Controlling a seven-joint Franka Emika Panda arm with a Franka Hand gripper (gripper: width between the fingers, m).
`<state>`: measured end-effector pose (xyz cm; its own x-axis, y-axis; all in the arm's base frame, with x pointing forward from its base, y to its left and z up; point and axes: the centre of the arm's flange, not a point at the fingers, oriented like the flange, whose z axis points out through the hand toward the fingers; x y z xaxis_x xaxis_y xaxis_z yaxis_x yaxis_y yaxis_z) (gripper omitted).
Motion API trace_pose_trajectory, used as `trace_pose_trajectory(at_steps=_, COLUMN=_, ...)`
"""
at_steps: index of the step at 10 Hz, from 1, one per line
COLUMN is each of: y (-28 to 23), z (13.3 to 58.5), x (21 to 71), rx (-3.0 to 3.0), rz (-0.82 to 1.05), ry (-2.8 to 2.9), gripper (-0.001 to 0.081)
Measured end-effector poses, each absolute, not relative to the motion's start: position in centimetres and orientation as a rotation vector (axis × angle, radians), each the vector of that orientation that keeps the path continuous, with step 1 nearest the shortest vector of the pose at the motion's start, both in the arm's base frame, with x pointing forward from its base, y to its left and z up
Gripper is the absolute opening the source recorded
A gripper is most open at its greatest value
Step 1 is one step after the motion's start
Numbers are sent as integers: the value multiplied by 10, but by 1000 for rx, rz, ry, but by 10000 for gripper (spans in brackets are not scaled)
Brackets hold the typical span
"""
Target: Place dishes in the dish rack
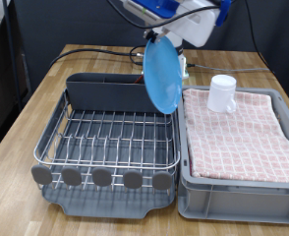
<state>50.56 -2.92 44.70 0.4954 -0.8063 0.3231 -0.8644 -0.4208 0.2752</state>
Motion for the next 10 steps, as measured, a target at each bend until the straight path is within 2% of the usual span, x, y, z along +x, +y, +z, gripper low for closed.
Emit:
trace_pose_trajectory(at_steps=7, y=-164, z=450, x=505, rx=2517, rz=376, ry=-940, gripper=16)
trace_pose_trajectory(at_steps=10, y=-180, z=456, x=505, rx=2572, rz=406, ry=-802, gripper=16)
